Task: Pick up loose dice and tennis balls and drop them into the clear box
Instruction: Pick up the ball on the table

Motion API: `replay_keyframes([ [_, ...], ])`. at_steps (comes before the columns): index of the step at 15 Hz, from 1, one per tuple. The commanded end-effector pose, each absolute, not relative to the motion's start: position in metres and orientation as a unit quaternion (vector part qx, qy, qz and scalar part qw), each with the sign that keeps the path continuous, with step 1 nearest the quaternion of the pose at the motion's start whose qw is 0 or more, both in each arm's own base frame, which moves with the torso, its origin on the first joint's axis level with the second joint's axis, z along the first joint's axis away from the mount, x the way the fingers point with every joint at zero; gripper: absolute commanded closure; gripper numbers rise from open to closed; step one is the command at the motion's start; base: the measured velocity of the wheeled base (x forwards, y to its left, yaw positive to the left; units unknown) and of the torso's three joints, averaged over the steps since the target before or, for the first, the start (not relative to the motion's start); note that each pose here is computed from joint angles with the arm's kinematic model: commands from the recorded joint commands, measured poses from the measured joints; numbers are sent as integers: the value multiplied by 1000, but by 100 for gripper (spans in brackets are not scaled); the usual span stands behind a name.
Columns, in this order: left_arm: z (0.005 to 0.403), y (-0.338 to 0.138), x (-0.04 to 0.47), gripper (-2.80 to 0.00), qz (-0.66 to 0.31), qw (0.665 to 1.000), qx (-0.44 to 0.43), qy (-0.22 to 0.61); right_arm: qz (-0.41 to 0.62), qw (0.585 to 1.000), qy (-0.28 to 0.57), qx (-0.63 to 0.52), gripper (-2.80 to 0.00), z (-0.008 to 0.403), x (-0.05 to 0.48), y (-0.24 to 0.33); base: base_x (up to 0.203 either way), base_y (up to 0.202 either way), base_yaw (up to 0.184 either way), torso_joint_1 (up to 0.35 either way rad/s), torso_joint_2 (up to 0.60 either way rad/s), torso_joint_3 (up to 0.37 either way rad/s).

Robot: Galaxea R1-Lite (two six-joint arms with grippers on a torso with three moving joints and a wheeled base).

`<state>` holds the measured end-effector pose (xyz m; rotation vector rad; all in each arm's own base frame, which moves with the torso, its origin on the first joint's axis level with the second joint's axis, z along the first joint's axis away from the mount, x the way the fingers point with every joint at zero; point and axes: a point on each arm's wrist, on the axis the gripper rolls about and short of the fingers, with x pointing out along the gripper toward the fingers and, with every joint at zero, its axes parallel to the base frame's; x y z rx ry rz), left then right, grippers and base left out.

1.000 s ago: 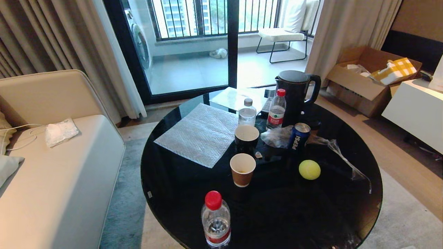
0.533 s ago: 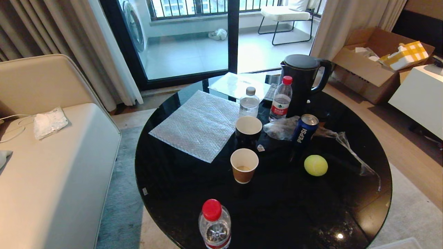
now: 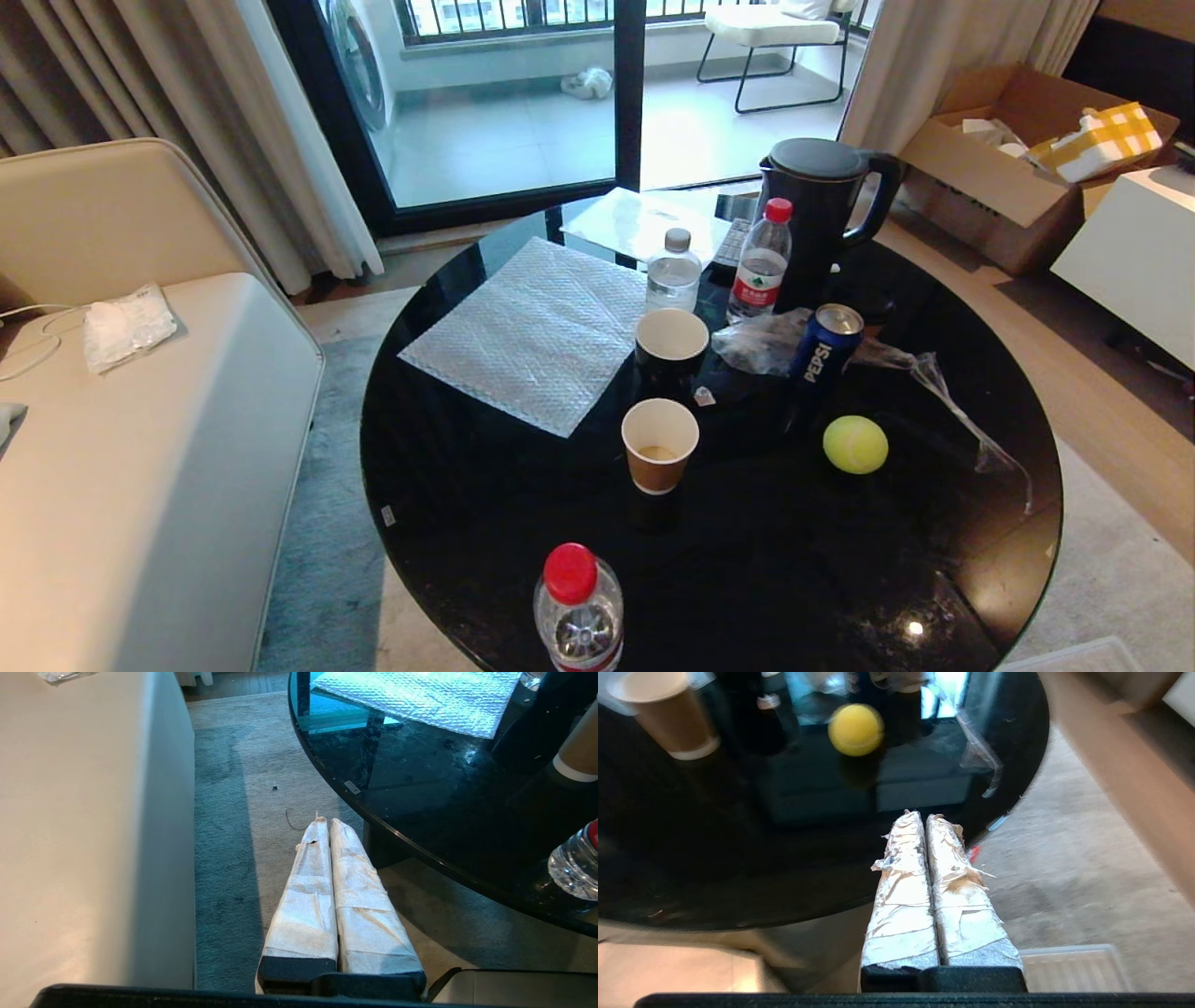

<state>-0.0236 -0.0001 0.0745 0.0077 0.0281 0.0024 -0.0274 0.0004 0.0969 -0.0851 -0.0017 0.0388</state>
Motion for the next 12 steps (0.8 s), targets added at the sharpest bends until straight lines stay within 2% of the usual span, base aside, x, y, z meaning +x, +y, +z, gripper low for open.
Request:
replay_keyframes([
  [1, 75, 0, -24, 0, 1, 1000, 4, 15, 35, 997, 57, -32, 0, 129, -15, 1, 0, 0, 0, 0, 0, 0],
  [4, 75, 0, -24, 0, 1, 1000, 4, 14, 56, 985, 162, -6, 0, 165, 29, 3, 0, 0, 0, 0, 0, 0],
  [7, 75, 0, -24, 0, 1, 1000, 4, 14, 70, 966, 248, 32, 0, 184, 100, 6, 0, 0, 0, 0, 0, 0],
  [12, 75, 0, -24, 0, 1, 1000, 4, 14, 102, 959, 260, 56, 0, 168, 218, 24, 0, 0, 0, 0, 0, 0],
])
